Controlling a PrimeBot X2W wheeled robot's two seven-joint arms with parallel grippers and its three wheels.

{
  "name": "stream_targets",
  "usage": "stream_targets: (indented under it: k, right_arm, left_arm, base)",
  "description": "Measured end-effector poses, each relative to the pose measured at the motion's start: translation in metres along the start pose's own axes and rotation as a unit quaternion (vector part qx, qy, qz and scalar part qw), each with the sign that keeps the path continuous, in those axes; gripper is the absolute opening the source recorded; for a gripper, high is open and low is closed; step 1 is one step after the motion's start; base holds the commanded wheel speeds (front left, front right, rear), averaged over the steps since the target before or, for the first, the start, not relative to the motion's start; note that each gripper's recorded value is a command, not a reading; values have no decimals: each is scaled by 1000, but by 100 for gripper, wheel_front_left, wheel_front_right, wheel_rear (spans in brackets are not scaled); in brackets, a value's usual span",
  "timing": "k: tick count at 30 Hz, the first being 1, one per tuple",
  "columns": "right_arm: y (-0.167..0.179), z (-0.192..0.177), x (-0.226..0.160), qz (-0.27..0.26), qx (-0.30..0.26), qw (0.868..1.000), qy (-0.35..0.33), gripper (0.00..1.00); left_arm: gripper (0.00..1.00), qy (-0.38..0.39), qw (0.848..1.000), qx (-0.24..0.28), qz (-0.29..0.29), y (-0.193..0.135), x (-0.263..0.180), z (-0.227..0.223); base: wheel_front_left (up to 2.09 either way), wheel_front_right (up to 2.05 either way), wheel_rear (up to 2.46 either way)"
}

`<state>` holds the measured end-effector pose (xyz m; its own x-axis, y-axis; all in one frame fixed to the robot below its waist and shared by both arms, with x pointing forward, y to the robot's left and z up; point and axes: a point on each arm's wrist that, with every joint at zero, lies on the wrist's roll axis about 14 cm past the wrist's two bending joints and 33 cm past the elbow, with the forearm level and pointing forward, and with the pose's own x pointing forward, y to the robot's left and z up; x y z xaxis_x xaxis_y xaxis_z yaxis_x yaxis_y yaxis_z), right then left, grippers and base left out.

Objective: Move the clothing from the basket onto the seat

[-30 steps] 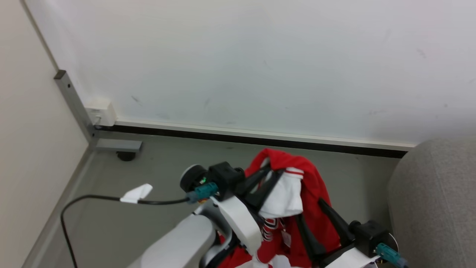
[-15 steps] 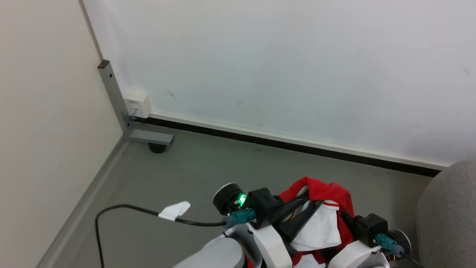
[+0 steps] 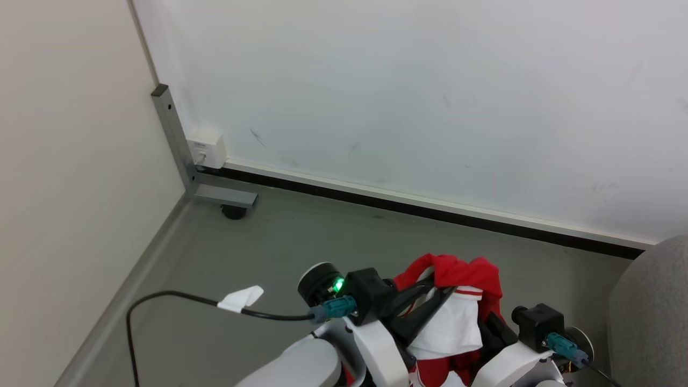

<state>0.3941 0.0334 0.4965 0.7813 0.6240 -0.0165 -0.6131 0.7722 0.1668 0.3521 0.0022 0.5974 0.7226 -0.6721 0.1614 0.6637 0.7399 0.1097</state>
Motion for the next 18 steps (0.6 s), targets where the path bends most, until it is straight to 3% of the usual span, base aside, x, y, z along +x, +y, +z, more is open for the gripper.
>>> stream_targets:
  k: [7,8,9,10,11,18]
  right_arm:
    - [-10,10,-4,-18,12,1000,-19,0]
    - [-13,10,-5,-23,14,999,-21,0]
    - [-16,11,-7,-27,16,999,-22,0]
    - [-19,11,-8,-33,17,999,-24,0]
    - [-23,13,-9,-39,20,999,-27,0]
    - [-61,38,-20,-94,29,993,-71,0]
  left_arm:
    - [1,2,1000,-6,10,7,2,-4]
    - [10,2,1000,-8,8,7,3,-4]
    - [26,2,1000,-9,7,6,4,-5]
    - [49,3,1000,-10,4,5,5,-5]
    - [100,2,1000,-10,1,3,6,-6]
    - [100,13,999,-19,-24,-7,16,-18]
  base:
    - [0,0,0]
    - [0,0,0]
    - [0,0,0]
    - [0,0,0]
    - [0,0,0]
    - [0,0,0]
